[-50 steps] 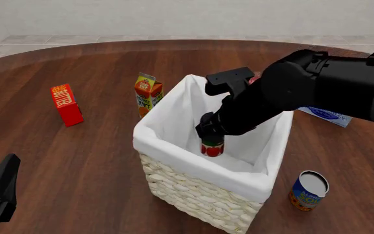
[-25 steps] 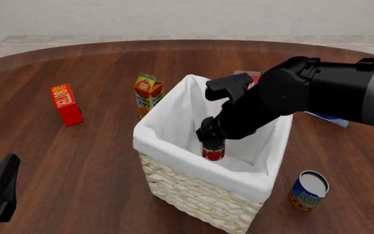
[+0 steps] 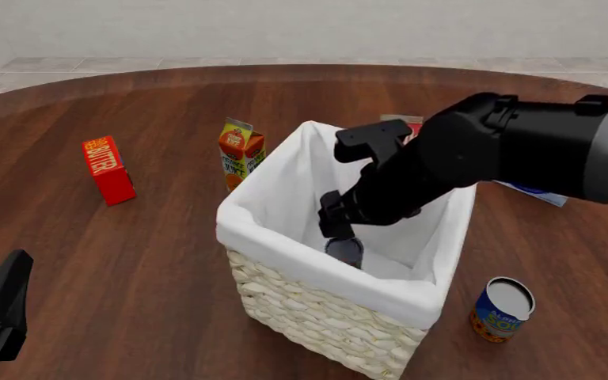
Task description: Pick up the tomato sauce, and put it in the basket.
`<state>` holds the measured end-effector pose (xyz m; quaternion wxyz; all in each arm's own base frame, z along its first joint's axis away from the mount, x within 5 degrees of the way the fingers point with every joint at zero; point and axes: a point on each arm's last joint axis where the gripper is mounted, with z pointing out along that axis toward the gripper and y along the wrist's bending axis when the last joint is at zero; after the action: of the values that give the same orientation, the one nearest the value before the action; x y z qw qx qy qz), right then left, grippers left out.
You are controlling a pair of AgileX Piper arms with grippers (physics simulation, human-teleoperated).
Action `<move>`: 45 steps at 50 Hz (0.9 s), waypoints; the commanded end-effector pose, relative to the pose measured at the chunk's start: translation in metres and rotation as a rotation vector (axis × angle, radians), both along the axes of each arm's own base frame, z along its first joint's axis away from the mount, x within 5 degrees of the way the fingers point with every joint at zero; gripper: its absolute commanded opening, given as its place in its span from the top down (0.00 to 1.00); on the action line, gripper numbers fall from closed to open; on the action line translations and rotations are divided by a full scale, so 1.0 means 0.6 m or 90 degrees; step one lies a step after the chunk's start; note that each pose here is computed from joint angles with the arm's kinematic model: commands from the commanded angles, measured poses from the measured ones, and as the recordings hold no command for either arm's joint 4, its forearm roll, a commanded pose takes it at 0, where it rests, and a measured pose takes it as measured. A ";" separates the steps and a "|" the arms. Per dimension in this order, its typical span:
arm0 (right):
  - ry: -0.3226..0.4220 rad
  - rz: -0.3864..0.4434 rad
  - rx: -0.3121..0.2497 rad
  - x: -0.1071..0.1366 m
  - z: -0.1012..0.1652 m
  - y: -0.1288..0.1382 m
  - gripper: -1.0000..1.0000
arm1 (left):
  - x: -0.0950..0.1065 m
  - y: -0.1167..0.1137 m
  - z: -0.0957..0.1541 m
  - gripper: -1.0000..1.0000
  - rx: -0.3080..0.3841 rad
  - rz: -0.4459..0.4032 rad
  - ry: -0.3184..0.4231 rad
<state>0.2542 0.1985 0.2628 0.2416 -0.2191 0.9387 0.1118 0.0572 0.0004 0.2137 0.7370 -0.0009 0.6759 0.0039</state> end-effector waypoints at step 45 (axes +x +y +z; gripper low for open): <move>-0.103 0.039 0.073 -0.094 0.179 -0.050 0.00 | 0.000 0.000 0.000 0.00 0.000 0.000 0.000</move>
<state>0.2179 0.1795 0.3428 0.3034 -0.2321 0.9131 0.1429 0.0572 0.0004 0.2137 0.7370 -0.0009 0.6759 0.0039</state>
